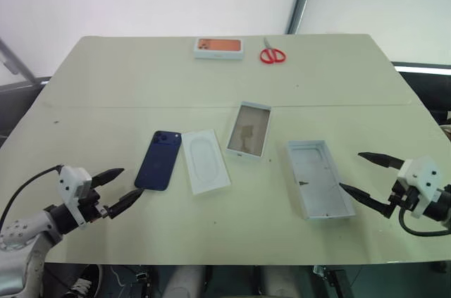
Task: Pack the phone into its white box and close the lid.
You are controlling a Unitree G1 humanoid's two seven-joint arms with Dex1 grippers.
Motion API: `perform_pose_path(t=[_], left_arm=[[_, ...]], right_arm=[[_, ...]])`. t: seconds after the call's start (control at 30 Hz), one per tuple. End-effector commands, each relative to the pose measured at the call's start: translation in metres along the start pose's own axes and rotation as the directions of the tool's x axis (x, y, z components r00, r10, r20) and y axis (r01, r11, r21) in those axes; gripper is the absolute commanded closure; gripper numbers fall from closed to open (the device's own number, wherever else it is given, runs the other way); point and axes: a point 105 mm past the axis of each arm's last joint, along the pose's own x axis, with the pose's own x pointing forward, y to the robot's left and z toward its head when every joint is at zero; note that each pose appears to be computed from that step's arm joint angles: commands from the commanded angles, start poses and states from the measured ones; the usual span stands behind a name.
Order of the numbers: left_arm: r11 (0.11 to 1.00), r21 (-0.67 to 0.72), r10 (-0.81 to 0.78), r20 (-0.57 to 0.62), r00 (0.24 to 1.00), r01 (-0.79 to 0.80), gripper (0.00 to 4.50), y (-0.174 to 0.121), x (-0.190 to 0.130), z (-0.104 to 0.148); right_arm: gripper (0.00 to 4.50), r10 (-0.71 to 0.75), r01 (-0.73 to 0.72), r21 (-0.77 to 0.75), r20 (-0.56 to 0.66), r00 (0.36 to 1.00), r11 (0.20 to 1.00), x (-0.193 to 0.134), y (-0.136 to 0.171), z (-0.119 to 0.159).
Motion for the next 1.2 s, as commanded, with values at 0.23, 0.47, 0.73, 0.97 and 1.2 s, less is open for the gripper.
perform_pose_path(t=[0.23, 0.47, 0.73, 0.97, 1.2], left_arm=[[0.999, 0.031, 0.024, 0.042, 0.999, -0.025, 0.02, 0.01, 0.006, 0.023], [0.999, 0.032, 0.024, 0.057, 0.998, -0.025, 0.02, 0.013, 0.008, 0.027], [1.0, 0.02, 0.008, 0.061, 0.998, -0.009, 0.02, 0.01, 0.015, 0.029], [0.992, -0.115, -0.044, 0.062, 0.997, 0.051, 0.02, -0.01, 0.032, 0.039], [0.955, -0.268, -0.13, -0.002, 0.991, 0.125, 0.02, -0.052, 0.058, 0.038]], right_arm=[[0.0, -0.017, 0.016, -0.038, -0.021, 1.0, 0.999, 0.001, -0.008, -0.001], [0.0, -0.024, 0.024, -0.021, -0.014, 1.0, 0.999, 0.002, -0.008, 0.0], [0.0, -0.011, 0.011, 0.003, 0.002, 1.0, 1.0, 0.008, -0.006, 0.004], [0.0, 0.095, -0.095, 0.011, 0.066, 0.993, 0.995, 0.026, 0.005, 0.031], [0.0, 0.221, -0.217, -0.044, 0.12, 0.968, 0.975, 0.057, 0.022, 0.062]])
